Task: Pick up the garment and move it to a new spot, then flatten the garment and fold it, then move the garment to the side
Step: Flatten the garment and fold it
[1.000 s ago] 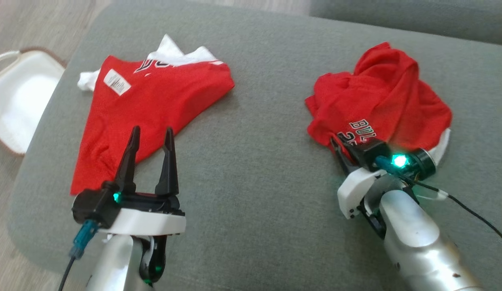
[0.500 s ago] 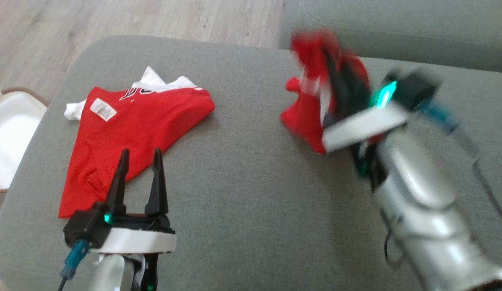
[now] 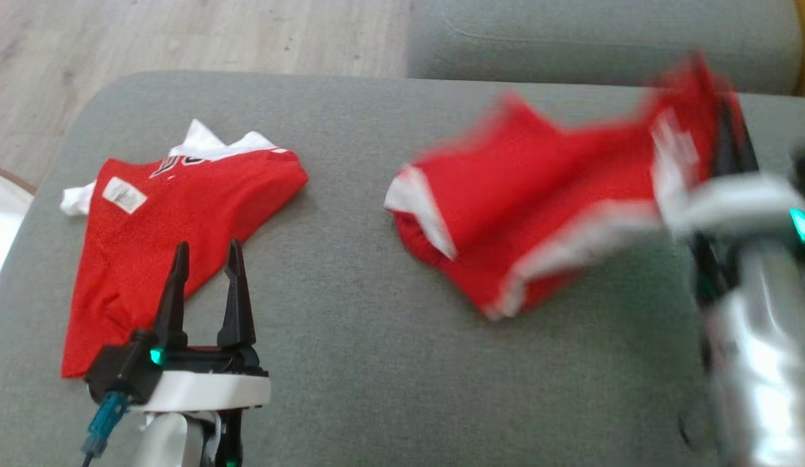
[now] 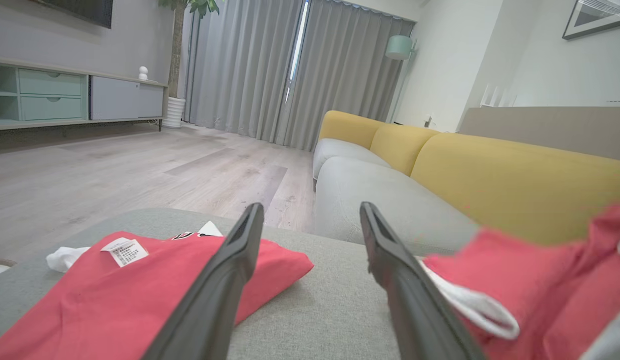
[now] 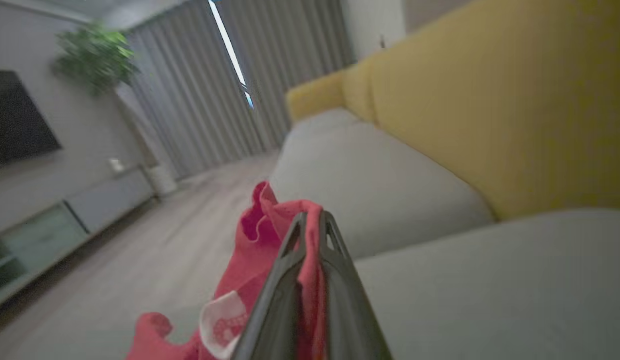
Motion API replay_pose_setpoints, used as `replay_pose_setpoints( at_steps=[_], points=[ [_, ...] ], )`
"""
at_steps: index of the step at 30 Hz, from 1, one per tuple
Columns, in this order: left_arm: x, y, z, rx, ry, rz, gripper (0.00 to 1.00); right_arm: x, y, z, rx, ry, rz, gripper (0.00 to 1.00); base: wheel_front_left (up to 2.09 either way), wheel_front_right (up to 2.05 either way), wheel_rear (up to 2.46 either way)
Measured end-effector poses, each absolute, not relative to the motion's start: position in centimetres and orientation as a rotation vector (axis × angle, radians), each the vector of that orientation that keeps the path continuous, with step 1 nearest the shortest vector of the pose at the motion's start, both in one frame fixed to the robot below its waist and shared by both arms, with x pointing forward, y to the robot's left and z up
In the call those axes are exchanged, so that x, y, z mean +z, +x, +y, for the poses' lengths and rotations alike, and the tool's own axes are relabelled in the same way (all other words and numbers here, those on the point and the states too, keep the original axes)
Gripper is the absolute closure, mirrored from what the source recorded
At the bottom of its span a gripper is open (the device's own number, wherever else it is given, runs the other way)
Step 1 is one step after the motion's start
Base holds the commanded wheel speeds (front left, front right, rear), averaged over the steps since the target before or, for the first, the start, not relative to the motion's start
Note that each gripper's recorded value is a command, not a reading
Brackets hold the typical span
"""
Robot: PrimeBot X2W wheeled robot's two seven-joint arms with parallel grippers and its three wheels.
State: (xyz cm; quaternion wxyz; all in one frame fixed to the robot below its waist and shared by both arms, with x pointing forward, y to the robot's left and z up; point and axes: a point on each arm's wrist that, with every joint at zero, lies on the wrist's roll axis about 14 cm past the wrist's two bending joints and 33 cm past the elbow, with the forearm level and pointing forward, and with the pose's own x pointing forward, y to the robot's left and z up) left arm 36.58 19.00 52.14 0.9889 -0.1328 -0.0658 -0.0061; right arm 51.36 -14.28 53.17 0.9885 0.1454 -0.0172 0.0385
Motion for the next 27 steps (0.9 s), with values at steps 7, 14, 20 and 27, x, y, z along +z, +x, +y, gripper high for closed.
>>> replay_pose_setpoints(
  at_steps=[7,14,20,27],
  points=[
    [51.5,37.4,17.8,-0.046,-0.281,-0.109,0.0,44.6,47.0,-23.1,-0.184,0.176,0.187,0.0,0.0,0.0,0.0],
    [51.4,38.0,16.8,-0.076,-0.285,-0.105,0.0,48.2,48.7,-18.8,-0.02,0.097,0.08,0.0,0.0,0.0,0.0],
    [51.8,38.2,16.4,-0.091,-0.287,-0.115,0.0,52.8,46.8,-11.4,0.232,0.078,-0.094,0.0,0.0,0.0,0.0],
    [52.2,37.8,16.1,-0.101,-0.286,-0.124,0.0,46.8,40.7,-8.4,0.329,0.114,0.063,0.0,0.0,0.0,0.0]
  ],
)
